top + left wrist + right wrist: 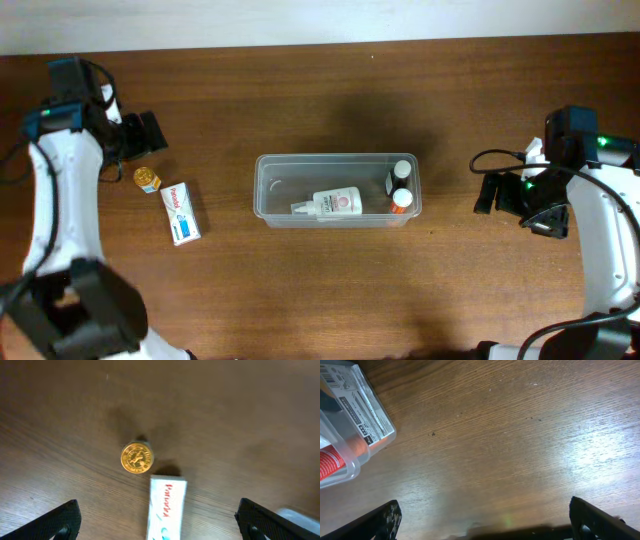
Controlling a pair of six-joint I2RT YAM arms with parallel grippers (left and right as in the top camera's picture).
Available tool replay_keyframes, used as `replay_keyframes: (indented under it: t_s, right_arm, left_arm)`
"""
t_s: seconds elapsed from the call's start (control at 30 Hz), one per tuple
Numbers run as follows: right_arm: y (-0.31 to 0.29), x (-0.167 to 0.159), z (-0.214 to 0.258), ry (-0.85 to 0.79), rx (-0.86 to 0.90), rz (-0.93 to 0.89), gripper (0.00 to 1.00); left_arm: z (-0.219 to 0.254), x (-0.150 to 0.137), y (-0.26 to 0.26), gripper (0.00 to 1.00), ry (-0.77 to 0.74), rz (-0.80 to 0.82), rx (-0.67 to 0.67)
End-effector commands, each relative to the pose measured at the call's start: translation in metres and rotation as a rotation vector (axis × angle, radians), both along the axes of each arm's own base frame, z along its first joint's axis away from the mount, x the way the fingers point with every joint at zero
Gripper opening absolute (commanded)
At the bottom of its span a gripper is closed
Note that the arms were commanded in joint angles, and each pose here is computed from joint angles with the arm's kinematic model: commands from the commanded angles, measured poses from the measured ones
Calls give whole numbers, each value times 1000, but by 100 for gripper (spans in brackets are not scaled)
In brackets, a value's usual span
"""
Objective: Pack container
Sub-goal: 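Move the left gripper to the gold-lidded jar and grasp it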
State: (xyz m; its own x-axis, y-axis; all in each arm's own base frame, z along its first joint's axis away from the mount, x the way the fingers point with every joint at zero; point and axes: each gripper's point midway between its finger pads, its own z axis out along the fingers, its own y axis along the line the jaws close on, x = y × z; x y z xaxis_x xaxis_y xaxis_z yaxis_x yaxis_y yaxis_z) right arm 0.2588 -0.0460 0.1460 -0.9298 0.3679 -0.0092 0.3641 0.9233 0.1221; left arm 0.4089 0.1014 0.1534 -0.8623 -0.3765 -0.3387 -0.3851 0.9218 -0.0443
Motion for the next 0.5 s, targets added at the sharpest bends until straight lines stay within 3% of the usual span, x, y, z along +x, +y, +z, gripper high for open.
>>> replay_keyframes:
  t_s: [0.0, 0.13, 0.37, 0.4, 0.47]
  right_arm:
    - [4, -1, 1, -5, 10, 19, 99]
    - [4, -1, 1, -5, 10, 22, 99]
    - [4, 0, 1, -6, 9, 22, 99]
    - [4, -1, 1, -6, 10, 22, 99]
    - [4, 0, 1, -6, 9, 22, 99]
  left_arm:
    - [-44, 4, 14, 100, 105, 53, 2]
    - [-92, -1, 19, 100, 217, 70, -27]
    - [-135, -2, 20, 96, 294, 73, -50]
    - [-139, -3, 20, 93, 302, 73, -52]
    - [-145, -3, 20, 65, 313, 73, -54]
